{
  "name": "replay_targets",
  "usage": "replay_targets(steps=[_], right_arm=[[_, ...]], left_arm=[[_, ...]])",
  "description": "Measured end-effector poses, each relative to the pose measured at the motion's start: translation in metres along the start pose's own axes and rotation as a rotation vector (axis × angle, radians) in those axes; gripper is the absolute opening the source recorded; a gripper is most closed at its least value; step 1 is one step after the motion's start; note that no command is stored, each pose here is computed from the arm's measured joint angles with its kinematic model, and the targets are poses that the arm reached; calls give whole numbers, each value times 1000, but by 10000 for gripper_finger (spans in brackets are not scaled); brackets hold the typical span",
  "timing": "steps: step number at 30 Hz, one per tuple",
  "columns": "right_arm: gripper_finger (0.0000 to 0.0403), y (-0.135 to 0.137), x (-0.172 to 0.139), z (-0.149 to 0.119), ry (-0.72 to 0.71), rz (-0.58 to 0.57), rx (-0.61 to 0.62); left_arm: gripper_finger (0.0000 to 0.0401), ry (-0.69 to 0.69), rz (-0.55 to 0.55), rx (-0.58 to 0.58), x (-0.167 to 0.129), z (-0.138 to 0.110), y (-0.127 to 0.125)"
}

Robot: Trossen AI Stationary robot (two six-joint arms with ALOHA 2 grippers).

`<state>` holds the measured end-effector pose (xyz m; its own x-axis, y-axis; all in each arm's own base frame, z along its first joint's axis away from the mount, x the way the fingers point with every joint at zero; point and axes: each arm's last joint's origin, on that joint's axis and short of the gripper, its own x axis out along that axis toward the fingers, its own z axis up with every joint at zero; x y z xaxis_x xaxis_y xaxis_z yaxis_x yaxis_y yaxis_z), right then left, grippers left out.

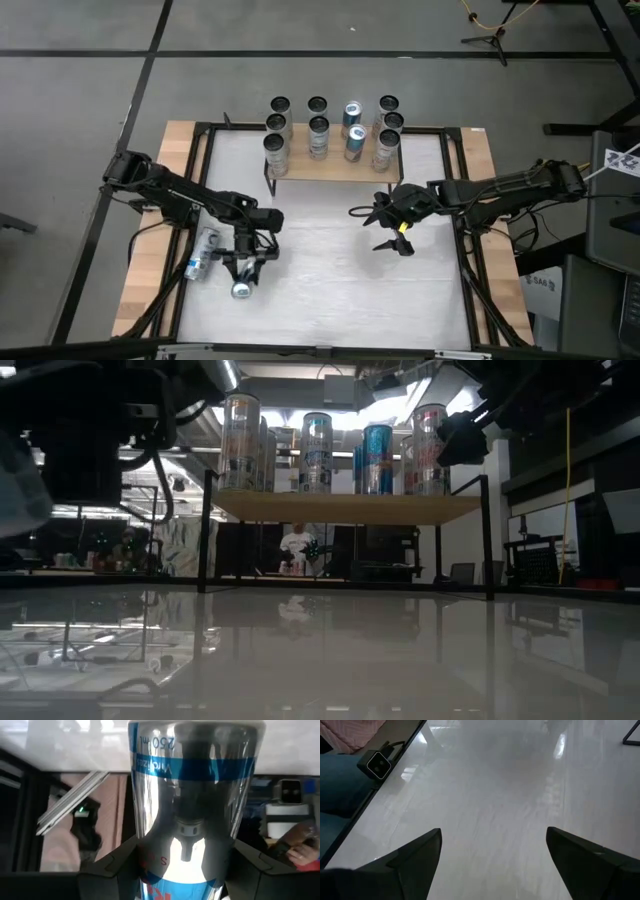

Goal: Sort soda cans
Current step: Put the blue soda can on the shelf and align with other blue soda cans

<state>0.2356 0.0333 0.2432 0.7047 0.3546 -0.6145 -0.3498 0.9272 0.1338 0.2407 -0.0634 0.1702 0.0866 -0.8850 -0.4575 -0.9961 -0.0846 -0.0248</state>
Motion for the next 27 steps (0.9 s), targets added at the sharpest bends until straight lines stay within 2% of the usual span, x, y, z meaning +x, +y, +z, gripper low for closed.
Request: replay_targets(steps=[2, 6, 10, 17, 27], right_arm=[[356, 0, 0, 0, 0, 0, 0], [356, 0, 0, 0, 1, 0, 0], [356, 0, 0, 0, 1, 0, 0], [356, 0, 0, 0, 1, 0, 0], [356, 0, 0, 0, 1, 0, 0]], left_arm=[[208, 46, 33, 3, 5, 3, -2], [208, 141, 63, 117, 12, 9, -10], [208, 193, 92, 156, 21, 18, -15], [208, 196, 135, 127, 35, 38, -17], [208, 215, 154, 112, 41, 48, -18]])
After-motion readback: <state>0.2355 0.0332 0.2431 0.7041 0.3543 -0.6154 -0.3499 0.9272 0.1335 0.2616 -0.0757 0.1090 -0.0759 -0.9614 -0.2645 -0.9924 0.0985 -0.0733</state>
